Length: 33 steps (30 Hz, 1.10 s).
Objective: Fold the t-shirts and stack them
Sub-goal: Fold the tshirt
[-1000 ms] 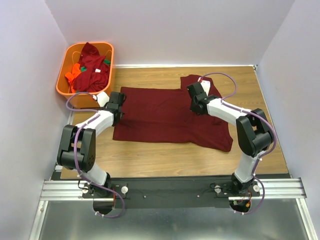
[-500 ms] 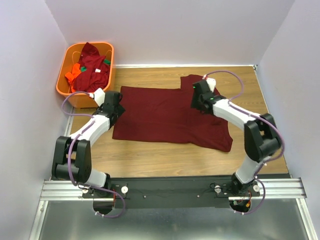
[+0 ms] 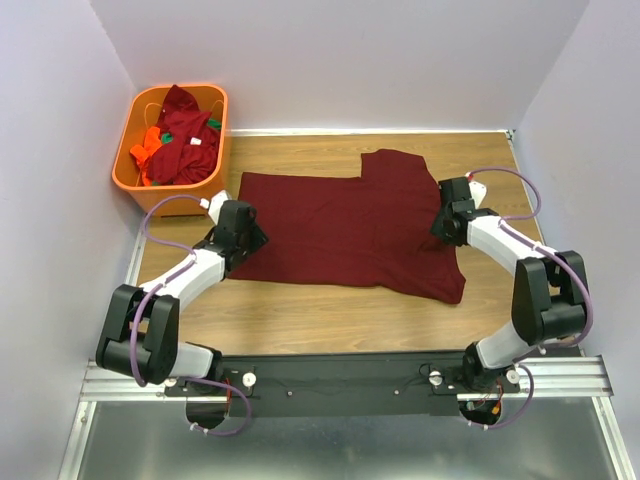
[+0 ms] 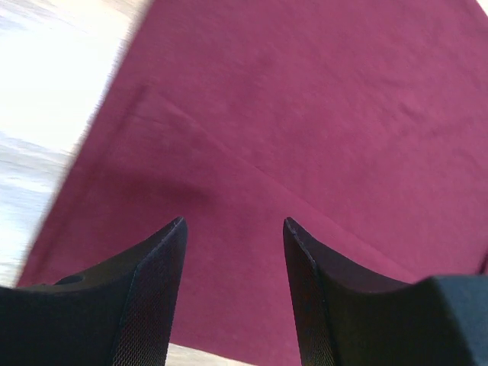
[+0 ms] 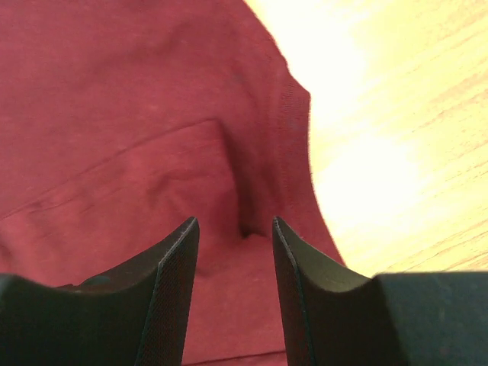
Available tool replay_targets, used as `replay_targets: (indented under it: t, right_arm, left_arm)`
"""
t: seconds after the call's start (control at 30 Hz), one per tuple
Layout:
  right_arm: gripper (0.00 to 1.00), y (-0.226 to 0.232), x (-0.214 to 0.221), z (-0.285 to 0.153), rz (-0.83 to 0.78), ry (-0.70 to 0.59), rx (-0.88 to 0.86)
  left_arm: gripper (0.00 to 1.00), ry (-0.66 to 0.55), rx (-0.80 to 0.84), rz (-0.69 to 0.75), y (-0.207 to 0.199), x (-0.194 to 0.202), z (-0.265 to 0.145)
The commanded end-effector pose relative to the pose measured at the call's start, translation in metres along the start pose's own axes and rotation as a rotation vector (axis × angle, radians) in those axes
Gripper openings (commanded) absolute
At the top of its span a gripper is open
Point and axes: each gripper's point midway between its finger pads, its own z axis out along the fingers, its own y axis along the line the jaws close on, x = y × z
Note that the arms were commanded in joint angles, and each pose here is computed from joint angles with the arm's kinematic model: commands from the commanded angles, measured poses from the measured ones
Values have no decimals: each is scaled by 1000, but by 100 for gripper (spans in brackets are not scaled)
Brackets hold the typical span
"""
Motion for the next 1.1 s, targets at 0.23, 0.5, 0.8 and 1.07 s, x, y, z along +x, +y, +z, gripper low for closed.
replay_targets:
  t: [0.23,0.5,0.8,1.07]
  right_arm:
    - [50,3,16,24,20,75,4]
    - [14,14,12,23,49,76,-41]
    - [8,31,-28,0,29,-8,-115]
    - [8,43,-53,-9,6,-42,-143]
  left_arm:
    - [61,45,121,53,-29,19,-5]
    - [61,47,106,56,-22,23,-4]
    - [61,72,61,47,-4,40,1]
    - [61,67,56,38,0,42,4]
